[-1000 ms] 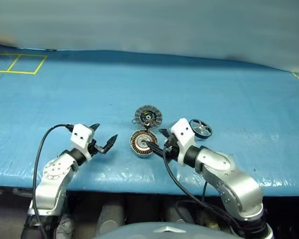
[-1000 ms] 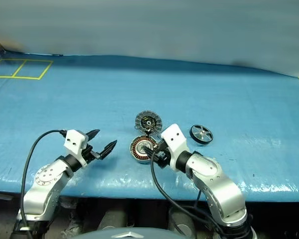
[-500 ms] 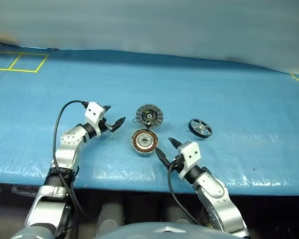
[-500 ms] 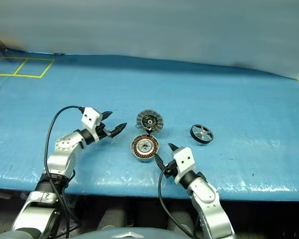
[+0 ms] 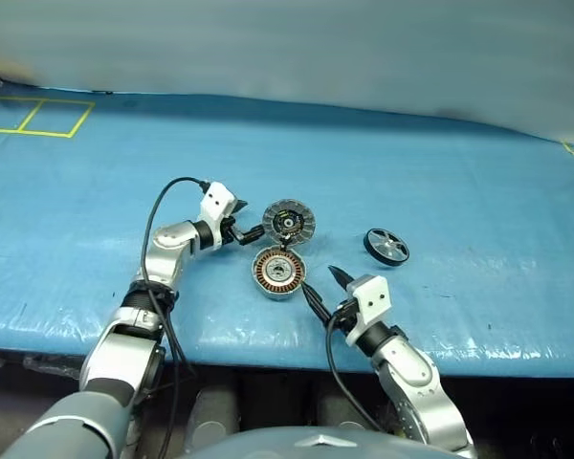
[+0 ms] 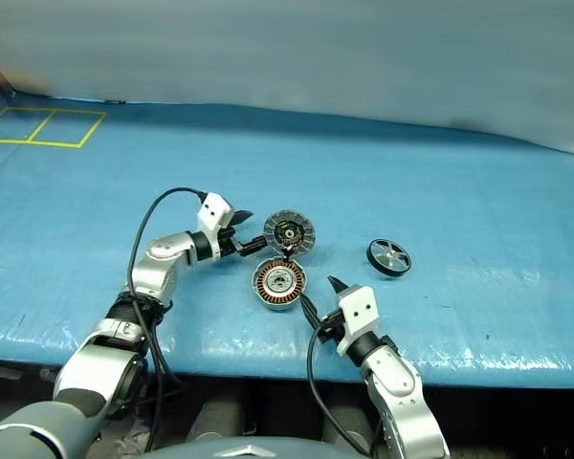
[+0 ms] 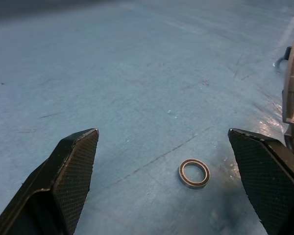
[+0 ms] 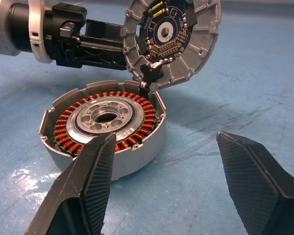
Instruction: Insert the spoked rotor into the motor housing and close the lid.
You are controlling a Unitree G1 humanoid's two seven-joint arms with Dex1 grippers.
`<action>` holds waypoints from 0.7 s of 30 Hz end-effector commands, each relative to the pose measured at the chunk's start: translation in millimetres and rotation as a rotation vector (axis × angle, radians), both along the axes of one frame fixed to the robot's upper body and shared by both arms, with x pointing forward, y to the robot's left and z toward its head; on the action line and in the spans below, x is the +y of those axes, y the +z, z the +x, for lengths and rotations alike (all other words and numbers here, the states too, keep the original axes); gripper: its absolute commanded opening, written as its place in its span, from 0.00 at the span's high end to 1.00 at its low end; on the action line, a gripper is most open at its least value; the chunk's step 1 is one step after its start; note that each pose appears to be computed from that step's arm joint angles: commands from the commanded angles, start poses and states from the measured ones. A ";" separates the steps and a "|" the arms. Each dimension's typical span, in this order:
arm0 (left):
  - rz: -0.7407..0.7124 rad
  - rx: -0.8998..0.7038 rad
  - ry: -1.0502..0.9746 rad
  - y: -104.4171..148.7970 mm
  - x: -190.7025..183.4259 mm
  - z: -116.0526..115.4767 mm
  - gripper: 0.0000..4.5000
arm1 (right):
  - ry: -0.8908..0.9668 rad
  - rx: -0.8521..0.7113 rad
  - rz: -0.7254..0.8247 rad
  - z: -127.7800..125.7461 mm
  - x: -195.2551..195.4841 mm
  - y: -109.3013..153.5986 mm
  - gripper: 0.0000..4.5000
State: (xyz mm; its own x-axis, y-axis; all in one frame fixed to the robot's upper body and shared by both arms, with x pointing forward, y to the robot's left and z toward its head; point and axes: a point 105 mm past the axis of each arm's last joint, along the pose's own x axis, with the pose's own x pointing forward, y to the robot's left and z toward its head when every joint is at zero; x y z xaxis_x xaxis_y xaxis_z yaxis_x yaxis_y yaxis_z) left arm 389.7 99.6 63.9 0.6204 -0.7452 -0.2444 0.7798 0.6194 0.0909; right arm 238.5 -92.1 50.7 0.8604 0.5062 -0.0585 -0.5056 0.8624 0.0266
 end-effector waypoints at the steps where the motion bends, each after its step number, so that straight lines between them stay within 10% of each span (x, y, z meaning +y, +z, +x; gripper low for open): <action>1: 0.052 -0.048 -0.009 2.4 -6.9 5.4 0.00 | -0.007 -0.058 0.005 0.6 -0.3 13.1 0.23; 7: 0.106 -0.021 0.029 -11.1 -3.9 7.9 0.04 | -0.024 -0.067 -0.011 3.0 -2.7 14.2 0.23; 19: 0.195 0.005 0.074 -35.3 14.9 0.5 0.85 | -0.018 -0.092 -0.033 8.7 1.8 19.2 0.23; 21: 0.200 0.014 0.081 -37.6 23.3 -2.6 0.86 | -0.013 -0.093 -0.038 8.6 2.5 19.2 0.23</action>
State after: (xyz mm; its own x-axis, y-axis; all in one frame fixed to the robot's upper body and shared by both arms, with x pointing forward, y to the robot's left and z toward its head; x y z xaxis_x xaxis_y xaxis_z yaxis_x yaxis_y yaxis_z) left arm 393.2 108.8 39.1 0.6733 -0.6570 -0.3391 0.7347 0.6461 0.2069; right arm 247.3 -92.3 58.4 0.8734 0.4855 -0.0381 -0.4867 0.8730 -0.0330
